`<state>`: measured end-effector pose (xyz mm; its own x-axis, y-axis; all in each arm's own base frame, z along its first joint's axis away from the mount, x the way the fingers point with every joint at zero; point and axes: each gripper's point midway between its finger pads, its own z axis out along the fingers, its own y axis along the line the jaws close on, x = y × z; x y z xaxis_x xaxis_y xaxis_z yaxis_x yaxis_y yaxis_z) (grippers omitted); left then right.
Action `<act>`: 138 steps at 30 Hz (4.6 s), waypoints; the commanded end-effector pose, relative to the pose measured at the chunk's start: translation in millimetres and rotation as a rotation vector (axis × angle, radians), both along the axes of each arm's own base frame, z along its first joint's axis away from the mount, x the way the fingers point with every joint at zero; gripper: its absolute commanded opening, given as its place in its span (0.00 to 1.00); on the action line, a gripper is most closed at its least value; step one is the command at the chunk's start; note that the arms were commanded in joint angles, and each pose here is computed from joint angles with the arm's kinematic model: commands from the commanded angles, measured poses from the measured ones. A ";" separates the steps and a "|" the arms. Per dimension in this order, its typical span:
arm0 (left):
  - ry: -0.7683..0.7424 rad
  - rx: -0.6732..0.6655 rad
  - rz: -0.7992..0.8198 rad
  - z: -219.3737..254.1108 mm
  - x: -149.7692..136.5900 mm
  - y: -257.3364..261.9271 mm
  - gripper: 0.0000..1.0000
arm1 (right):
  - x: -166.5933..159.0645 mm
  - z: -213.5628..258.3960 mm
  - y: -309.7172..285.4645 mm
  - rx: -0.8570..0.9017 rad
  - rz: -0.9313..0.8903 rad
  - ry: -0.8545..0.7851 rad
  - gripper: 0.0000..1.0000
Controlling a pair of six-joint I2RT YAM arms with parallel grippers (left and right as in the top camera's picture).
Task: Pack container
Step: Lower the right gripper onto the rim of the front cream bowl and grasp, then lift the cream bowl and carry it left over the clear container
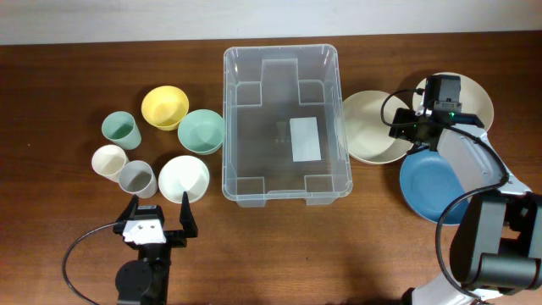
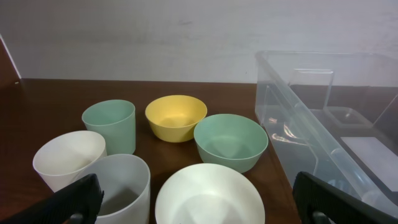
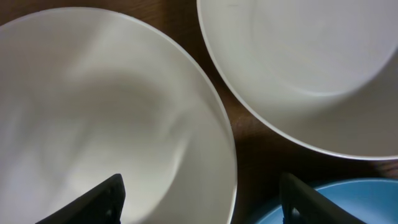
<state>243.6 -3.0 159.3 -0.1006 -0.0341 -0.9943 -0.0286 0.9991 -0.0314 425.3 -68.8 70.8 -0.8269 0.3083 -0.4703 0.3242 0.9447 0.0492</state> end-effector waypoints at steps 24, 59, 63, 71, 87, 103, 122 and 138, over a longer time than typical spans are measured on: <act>0.006 0.019 -0.007 -3.7 0.5 -0.4 1.00 | 0.1 -62.4 -3.2 0.014 -0.035 0.074 0.69; 0.006 0.019 -0.007 -3.7 0.5 -0.4 1.00 | -0.7 -63.5 4.4 0.055 -0.015 0.078 0.04; 0.006 0.019 -0.007 -3.7 0.5 -0.4 0.99 | -0.1 -62.9 3.6 0.052 -0.016 0.075 0.04; 0.006 0.019 -0.007 -3.7 0.5 -0.4 0.99 | 5.0 -38.1 -21.9 -0.050 -0.026 0.026 0.04; 0.006 0.019 -0.007 -3.7 0.5 -0.4 1.00 | 22.8 76.3 -42.1 -0.165 -0.011 -0.237 0.04; 0.006 0.019 -0.007 -3.7 0.5 -0.4 1.00 | 28.0 183.0 -51.1 -0.296 -0.028 -0.532 0.04; 0.006 0.019 -0.007 -3.7 0.5 -0.4 1.00 | 36.5 227.1 149.7 -0.209 0.540 -0.730 0.04; 0.006 0.019 -0.007 -3.7 0.5 -0.4 0.99 | 76.2 154.4 263.0 -0.171 0.696 -0.760 0.04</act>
